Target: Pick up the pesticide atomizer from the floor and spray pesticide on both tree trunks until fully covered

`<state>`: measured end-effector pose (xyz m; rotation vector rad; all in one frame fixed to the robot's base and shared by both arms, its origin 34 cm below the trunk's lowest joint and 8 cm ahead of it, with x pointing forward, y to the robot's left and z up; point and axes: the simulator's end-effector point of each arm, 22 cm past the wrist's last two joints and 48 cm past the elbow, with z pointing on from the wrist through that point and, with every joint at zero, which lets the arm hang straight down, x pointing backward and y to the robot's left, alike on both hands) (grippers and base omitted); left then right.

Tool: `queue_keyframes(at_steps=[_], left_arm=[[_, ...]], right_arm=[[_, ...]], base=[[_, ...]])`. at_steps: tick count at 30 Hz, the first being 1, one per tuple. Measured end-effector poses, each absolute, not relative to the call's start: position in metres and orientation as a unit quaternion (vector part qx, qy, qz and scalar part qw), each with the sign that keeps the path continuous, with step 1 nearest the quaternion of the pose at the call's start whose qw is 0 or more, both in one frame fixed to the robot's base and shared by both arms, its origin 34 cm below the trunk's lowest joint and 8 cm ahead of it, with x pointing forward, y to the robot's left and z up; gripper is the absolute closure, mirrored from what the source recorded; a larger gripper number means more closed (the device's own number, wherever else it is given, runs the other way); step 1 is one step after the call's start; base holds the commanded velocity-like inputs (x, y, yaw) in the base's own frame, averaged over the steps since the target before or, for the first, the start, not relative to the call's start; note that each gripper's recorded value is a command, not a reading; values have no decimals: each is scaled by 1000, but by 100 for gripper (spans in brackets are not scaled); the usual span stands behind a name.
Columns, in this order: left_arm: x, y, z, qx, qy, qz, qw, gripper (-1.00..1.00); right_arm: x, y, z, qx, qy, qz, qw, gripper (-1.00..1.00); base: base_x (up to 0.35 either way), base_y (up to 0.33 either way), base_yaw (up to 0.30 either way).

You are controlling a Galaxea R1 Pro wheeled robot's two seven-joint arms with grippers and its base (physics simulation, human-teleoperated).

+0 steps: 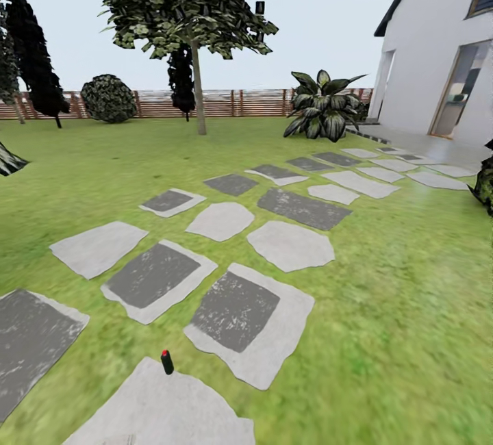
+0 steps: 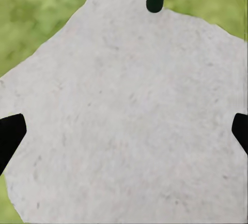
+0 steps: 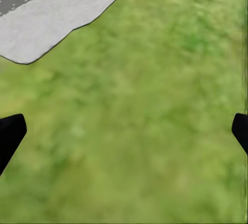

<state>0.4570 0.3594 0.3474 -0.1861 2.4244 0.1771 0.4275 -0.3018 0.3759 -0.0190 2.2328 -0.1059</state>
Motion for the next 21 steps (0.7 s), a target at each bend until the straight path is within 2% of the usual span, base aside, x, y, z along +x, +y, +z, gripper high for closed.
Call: queue_keyframes(at_steps=[21], left_arm=[[457,359,347,-72,934,68,345,-100]], right_arm=[[428,-299,376,-10,898,-41,438,-100]], base=[[204,-227,8]])
